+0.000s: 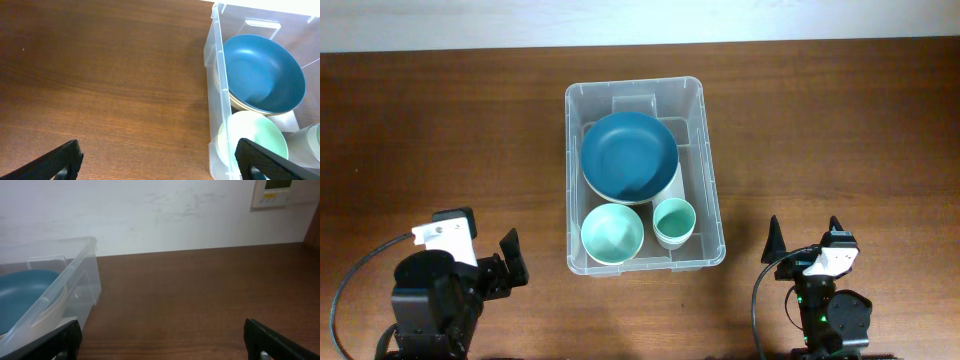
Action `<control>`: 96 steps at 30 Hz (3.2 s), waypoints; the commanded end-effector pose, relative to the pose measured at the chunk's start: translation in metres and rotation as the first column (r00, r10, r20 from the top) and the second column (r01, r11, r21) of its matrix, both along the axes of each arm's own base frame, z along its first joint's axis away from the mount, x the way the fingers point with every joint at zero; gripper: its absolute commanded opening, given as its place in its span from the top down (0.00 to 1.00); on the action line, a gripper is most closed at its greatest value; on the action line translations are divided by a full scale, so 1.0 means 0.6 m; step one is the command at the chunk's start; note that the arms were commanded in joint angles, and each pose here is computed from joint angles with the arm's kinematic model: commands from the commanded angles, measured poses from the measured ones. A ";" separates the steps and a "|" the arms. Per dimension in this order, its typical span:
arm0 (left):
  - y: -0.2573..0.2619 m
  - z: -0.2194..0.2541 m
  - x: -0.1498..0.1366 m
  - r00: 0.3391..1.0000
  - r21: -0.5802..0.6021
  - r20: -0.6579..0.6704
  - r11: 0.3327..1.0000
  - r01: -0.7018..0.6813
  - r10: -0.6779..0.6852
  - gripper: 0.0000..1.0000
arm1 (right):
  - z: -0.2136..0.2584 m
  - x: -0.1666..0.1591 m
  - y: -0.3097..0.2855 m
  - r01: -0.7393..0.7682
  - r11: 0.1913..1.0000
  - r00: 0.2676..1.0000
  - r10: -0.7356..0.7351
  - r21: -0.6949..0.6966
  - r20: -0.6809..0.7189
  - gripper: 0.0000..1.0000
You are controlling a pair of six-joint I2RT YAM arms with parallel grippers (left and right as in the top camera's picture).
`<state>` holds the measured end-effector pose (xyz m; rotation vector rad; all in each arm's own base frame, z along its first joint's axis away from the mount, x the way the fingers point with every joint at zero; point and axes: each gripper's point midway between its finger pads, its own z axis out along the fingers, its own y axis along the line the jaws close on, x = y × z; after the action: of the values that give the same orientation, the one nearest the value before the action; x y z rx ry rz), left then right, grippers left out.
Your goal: Pack container
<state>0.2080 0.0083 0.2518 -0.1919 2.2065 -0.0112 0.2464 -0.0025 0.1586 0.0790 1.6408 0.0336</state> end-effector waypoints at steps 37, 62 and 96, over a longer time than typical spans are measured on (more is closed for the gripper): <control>-0.024 -0.067 0.006 0.968 0.118 0.184 0.981 0.152 -0.172 0.00 | -0.006 0.000 -0.002 0.004 1.000 1.000 -0.004 -0.007 -0.009 0.01; -0.038 -0.158 0.062 0.828 0.263 0.504 0.957 0.126 -0.247 0.00 | -0.006 0.000 -0.002 0.004 1.000 1.000 -0.004 -0.007 -0.009 0.01; -0.022 -0.155 0.063 0.836 0.156 0.530 0.985 0.070 -0.143 0.00 | -0.006 0.000 -0.002 0.004 1.000 1.000 -0.004 -0.007 -0.009 0.01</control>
<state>0.2457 -0.0136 0.1586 0.1131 1.6442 0.0339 0.2464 -0.0025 0.1585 0.0783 1.6412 0.0330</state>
